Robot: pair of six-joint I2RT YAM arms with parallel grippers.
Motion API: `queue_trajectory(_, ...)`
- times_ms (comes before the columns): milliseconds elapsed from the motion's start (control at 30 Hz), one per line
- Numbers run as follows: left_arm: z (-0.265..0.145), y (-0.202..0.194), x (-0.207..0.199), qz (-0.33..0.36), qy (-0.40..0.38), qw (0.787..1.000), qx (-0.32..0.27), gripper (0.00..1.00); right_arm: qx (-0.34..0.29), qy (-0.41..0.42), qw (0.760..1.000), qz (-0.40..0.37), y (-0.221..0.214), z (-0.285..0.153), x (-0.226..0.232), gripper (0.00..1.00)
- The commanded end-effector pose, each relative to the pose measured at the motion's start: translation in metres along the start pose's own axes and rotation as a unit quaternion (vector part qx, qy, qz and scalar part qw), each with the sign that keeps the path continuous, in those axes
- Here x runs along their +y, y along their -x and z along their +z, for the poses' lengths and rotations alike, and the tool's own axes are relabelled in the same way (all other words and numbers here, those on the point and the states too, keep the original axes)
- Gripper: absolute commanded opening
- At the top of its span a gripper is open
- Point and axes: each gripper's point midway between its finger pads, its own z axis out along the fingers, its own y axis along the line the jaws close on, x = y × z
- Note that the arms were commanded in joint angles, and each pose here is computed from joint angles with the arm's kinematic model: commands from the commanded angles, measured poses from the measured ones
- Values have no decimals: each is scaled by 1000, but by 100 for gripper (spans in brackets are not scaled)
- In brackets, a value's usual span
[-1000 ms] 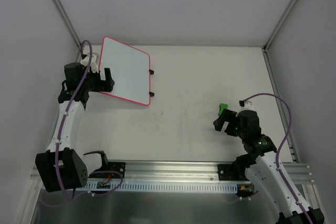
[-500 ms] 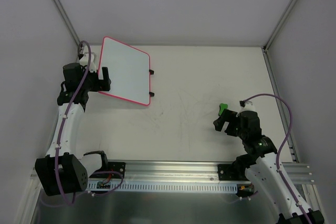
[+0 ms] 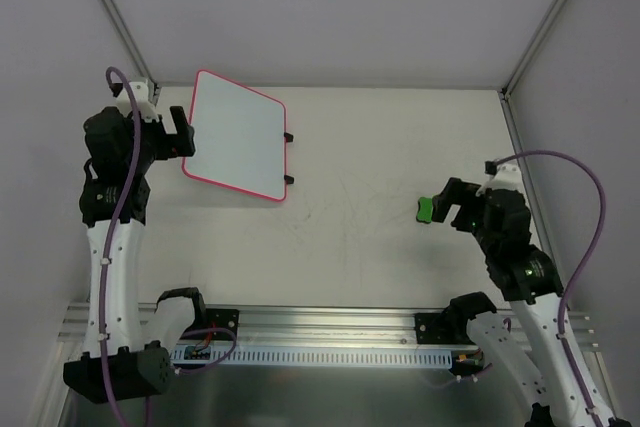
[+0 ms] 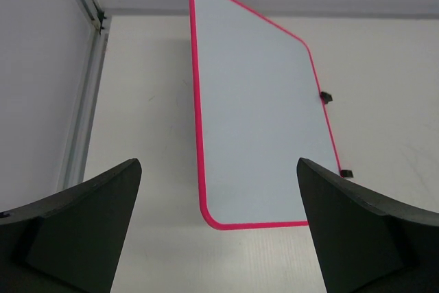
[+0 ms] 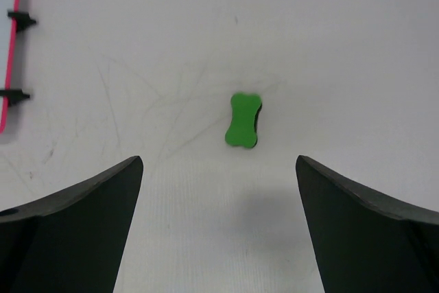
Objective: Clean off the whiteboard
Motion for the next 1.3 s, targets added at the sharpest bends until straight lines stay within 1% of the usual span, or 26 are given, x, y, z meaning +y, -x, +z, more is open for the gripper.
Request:
queue_trajectory(0, -39, 41, -12, -13, -8, 999, -49, 99, -102, -62, 991, -66, 82, -37, -16, 99)
queue_trajectory(33, -46, 44, -15, -13, -13, 999, -47, 99, -121, -68, 988, -74, 98, -46, -17, 99)
queue_trajectory(67, -58, 60, -20, -9, -20, 998, -66, 99, -137, -73, 984, -83, 112, -55, -17, 99)
queue_trajectory(100, -68, 68, -23, -6, -24, 997, -78, 99, -167, -74, 977, -106, 138, -73, -14, 99)
queue_trajectory(167, -91, 90, -30, -1, -30, 994, -102, 99, -200, -83, 969, -115, 163, -94, -15, 99)
queue_trajectory(200, -103, 98, -34, 2, -34, 993, -115, 99, -229, -89, 963, -114, 185, -114, -15, 99)
queue_trajectory(233, -112, 105, -36, 4, -36, 992, -124, 99, -242, -94, 957, -127, 194, -124, -16, 99)
queue_trajectory(267, -129, 120, -39, 8, -38, 989, -145, 99, -255, -96, 953, -129, 203, -134, -16, 99)
queue_trajectory(367, -165, 145, -46, 17, -46, 980, -191, 99, -298, -101, 940, -133, 228, -167, -17, 99)
queue_trajectory(433, -181, 151, -49, 19, -49, 977, -209, 99, -323, -97, 933, -128, 239, -188, -16, 99)
queue_trajectory(467, -195, 157, -51, 22, -51, 973, -225, 99, -332, -94, 929, -130, 242, -195, -16, 99)
queue_trajectory(567, -211, 163, -53, 23, -55, 968, -246, 99, -361, -88, 919, -129, 248, -221, -17, 99)
queue_trajectory(800, -238, 167, -48, 24, -39, 959, -278, 99, -400, -86, 903, -127, 254, -256, -21, 99)
queue_trajectory(1033, -251, 168, -43, 23, -23, 955, -294, 99, -415, -79, 898, -127, 260, -265, -18, 99)
queue_trajectory(1267, -260, 167, -40, 22, -23, 953, -303, 99, -410, -61, 900, -133, 262, -258, -10, 99)
